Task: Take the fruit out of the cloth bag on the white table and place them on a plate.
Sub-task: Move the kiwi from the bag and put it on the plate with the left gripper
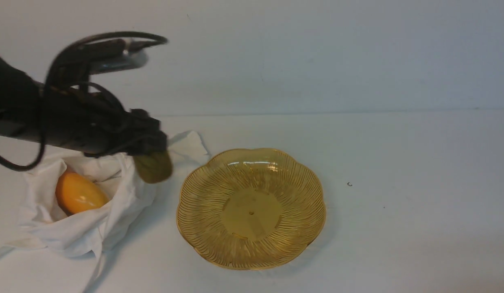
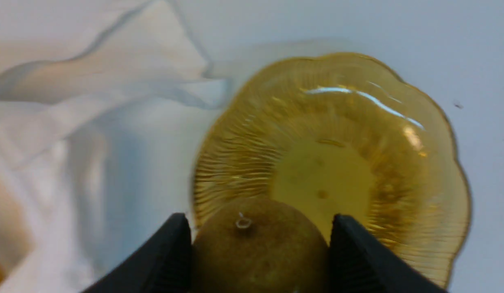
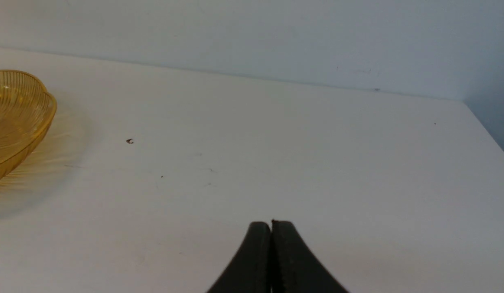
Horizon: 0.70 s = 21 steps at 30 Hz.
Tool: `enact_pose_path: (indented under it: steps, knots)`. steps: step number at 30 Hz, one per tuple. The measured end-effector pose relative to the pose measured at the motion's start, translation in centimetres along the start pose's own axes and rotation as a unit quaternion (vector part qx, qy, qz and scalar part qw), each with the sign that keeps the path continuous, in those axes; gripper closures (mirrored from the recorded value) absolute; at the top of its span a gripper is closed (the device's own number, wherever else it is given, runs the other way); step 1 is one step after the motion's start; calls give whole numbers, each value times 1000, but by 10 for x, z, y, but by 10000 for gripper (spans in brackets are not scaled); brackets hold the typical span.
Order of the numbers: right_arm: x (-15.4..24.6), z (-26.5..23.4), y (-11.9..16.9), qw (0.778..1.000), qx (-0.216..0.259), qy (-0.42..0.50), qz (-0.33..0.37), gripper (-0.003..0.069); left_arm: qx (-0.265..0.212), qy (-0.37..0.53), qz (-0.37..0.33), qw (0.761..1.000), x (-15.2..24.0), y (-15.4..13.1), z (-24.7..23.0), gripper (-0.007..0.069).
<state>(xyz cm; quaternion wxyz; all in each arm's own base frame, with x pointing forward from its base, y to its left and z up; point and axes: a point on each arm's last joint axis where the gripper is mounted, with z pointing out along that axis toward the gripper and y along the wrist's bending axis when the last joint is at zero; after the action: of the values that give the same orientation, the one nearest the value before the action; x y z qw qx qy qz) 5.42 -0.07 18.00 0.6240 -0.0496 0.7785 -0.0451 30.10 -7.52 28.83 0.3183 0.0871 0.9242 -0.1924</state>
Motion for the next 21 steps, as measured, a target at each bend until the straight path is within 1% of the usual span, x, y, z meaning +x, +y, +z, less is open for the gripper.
enact_pose_path:
  steps: [3, 5, 6, 8, 9, 10, 13, 14, 16, 18, 19, 21]
  knots:
    - [0, 0, 0, 1000, 0, 0, 0, 671, 44, 16, 20, 999, 6, -30, 32, 239]
    - [0, 0, 0, 1000, 0, 0, 0, 671, 48, 27, 26, 998, 12, -39, 53, 239]
    - [0, 0, 0, 1000, 0, 0, 0, 671, 47, 30, 27, 998, 13, -39, 57, 239]
    - [0, 0, 0, 1000, 0, 0, 0, 671, 45, 49, 32, 997, 21, -43, 80, 239]
    - [0, 0, 0, 1000, 0, 0, 0, 671, 45, 49, 32, 997, 21, -43, 80, 239]
    - [0, 0, 0, 1000, 0, 0, 0, 671, 44, 69, 32, 996, 29, -45, 97, 239]
    - [0, 0, 0, 1000, 0, 0, 0, 671, 41, 93, 21, 995, 39, -44, 114, 230]
    - [0, 0, 0, 1000, 0, 0, 0, 671, 39, 100, 16, 994, 41, -42, 119, 207]
    - [0, 0, 0, 1000, 0, 0, 0, 671, 37, 108, 9, 993, 44, -40, 124, 113]
    - [0, 0, 0, 1000, 0, 0, 0, 671, 37, 108, 8, 993, 44, -41, 124, -5]
    - [0, 0, 0, 1000, 0, 0, 0, 671, 37, 107, 8, 993, 44, -41, 124, -11]
    - [0, 0, 0, 1000, 0, 0, 0, 671, 40, 104, 9, 994, 41, -42, 121, -46]
